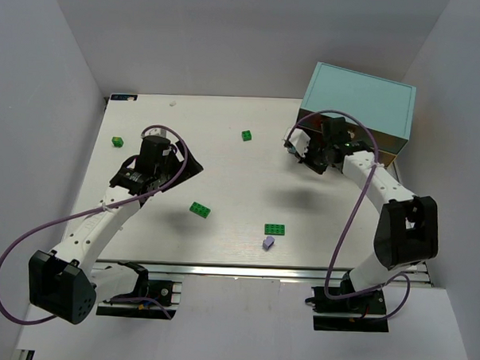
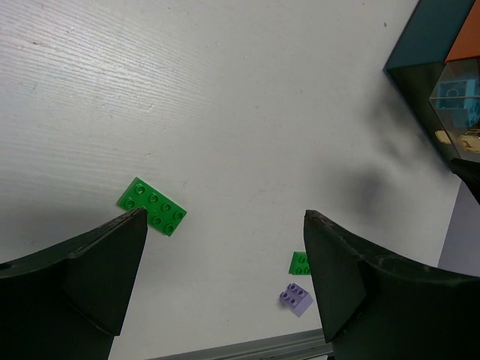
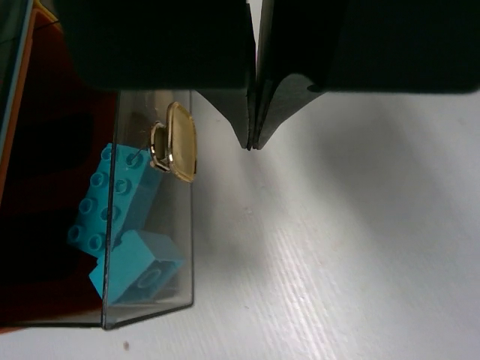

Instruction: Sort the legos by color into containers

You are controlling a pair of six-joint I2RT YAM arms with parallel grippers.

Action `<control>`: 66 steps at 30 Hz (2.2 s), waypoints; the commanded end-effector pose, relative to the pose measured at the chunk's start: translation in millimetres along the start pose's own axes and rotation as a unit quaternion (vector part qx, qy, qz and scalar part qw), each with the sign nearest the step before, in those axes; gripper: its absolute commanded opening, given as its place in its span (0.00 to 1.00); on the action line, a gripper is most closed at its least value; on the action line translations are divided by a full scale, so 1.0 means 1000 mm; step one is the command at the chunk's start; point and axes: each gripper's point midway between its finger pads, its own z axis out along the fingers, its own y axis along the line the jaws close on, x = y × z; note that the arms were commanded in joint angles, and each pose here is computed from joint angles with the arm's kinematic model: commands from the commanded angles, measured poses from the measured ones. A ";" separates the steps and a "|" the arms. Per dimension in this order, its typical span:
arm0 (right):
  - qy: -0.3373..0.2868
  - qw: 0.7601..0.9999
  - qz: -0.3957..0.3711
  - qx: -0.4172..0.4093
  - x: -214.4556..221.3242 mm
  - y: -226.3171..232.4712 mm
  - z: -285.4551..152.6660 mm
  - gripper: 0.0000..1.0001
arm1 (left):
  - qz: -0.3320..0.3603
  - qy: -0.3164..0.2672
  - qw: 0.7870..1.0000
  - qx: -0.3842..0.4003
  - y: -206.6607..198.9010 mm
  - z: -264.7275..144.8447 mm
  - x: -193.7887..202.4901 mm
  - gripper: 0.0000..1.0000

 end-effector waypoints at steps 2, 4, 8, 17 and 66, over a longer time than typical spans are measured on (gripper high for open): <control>0.038 0.990 -0.026 0.136 0.004 -0.050 0.009 0.00 | 0.006 -0.022 1.000 0.009 -0.004 -0.008 -0.009 0.95; 0.044 0.984 -0.029 0.172 0.003 -0.065 0.009 0.00 | 0.006 -0.022 1.000 0.010 -0.005 -0.008 -0.010 0.95; 0.065 0.976 -0.031 0.205 0.006 -0.084 0.012 0.00 | 0.007 -0.021 1.000 0.009 -0.005 -0.008 -0.010 0.95; 0.086 0.967 -0.032 0.237 0.010 -0.106 0.019 0.00 | 0.006 -0.025 1.000 0.012 -0.004 -0.010 -0.010 0.95; -0.103 0.730 0.642 0.210 0.090 -0.005 -0.094 0.70 | 0.019 -0.020 0.998 0.060 -0.009 -0.007 0.004 0.97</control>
